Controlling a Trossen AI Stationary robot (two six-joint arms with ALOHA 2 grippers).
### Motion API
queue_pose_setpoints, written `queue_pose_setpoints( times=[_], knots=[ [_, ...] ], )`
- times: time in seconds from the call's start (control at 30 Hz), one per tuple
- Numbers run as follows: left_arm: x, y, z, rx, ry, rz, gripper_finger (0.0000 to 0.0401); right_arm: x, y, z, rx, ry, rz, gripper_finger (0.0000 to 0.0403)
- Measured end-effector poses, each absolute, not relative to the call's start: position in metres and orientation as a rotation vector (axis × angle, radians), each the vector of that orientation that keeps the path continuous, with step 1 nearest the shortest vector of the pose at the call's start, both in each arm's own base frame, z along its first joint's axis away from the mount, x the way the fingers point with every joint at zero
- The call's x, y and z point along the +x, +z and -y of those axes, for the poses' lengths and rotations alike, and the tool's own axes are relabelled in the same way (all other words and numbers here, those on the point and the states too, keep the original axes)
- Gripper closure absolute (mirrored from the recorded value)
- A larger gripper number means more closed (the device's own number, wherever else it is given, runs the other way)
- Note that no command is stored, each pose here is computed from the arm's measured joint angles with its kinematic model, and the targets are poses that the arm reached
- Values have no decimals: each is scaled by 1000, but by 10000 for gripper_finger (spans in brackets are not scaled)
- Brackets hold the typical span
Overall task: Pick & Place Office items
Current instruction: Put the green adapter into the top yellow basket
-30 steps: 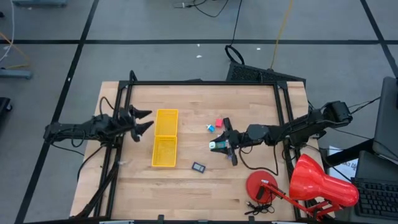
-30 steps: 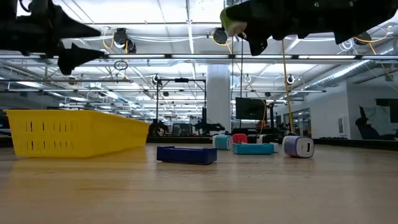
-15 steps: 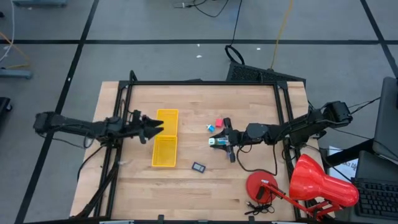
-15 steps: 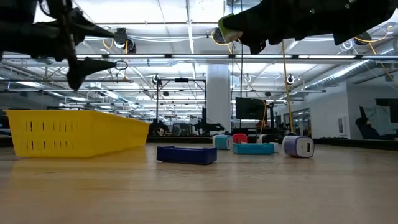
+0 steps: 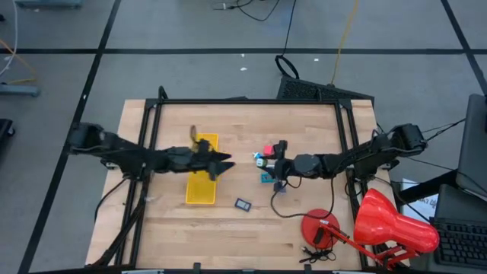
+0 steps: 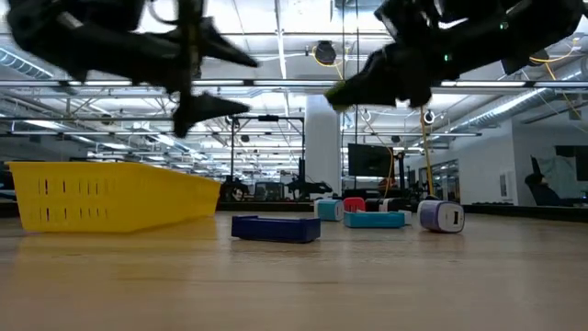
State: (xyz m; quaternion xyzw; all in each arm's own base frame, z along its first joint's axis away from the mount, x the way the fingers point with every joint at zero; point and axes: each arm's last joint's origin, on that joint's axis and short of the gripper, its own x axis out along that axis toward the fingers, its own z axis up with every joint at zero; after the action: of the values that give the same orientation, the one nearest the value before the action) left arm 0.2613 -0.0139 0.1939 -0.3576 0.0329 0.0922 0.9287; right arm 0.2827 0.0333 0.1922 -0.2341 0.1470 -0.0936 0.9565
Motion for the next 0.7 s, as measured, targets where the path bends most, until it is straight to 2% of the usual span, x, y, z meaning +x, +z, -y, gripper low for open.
queue_pose_setpoints(
  times=[0.17,0.37,0.7],
  knots=[
    [314,207,18,-590,176,-111,93,294,177,-35,-665,-310,-391,276],
    [356,212,17,-526,256,-284,93,299,186,-47,-812,-420,-344,269],
    [377,226,15,-466,270,-278,94,298,191,-52,-827,-421,-318,274]
  ],
)
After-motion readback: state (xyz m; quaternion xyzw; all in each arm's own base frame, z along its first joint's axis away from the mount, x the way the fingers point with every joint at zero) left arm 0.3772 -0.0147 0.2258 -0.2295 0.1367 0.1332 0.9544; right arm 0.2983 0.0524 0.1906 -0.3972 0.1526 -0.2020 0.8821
